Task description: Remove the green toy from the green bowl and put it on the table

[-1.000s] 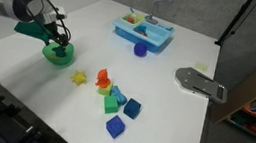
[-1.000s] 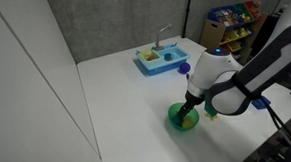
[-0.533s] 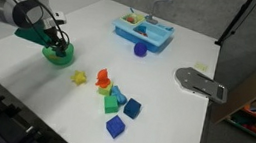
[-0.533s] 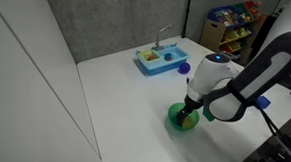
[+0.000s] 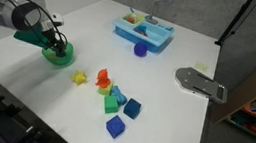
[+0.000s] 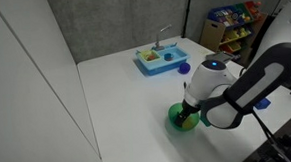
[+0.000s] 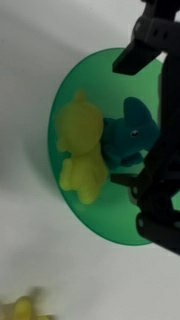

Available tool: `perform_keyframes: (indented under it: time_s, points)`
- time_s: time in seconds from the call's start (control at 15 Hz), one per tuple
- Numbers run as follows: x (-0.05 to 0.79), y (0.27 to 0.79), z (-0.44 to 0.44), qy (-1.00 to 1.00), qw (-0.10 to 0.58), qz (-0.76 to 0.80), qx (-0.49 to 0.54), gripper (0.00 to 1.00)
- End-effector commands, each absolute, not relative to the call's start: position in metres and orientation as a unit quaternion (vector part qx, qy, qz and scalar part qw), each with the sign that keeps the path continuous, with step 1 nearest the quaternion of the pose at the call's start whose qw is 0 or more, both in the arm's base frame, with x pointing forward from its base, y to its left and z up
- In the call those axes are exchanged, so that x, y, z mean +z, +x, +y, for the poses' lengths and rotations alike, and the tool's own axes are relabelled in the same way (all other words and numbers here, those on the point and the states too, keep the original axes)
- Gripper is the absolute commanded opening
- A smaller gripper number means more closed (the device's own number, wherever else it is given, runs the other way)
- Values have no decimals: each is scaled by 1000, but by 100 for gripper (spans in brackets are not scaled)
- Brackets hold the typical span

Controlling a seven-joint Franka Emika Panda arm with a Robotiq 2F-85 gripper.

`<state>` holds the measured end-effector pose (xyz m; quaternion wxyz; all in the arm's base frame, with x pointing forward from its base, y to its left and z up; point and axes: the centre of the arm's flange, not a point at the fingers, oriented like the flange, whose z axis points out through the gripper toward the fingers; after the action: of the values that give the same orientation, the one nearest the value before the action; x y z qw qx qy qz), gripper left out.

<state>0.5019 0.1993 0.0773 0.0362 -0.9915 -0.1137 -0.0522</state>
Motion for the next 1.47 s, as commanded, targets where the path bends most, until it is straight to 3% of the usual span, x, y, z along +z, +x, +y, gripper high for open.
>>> perform_keyframes:
  time_s: [0.0,0.47,0.53,0.6,0.8,1.13,1.4]
  points:
    - [73,513,207,-991,22,-110,-67,100]
    - [73,523,201,-991,9,-112,-74,100]
    - [73,524,200,-991,9,-112,-74,97]
    - [72,524,199,-991,9,-112,-73,79]
    - [70,524,198,-991,10,-113,-71,65]
    - [75,520,199,-991,10,-113,-67,22]
    - [106,516,199,-991,8,-108,-74,11]
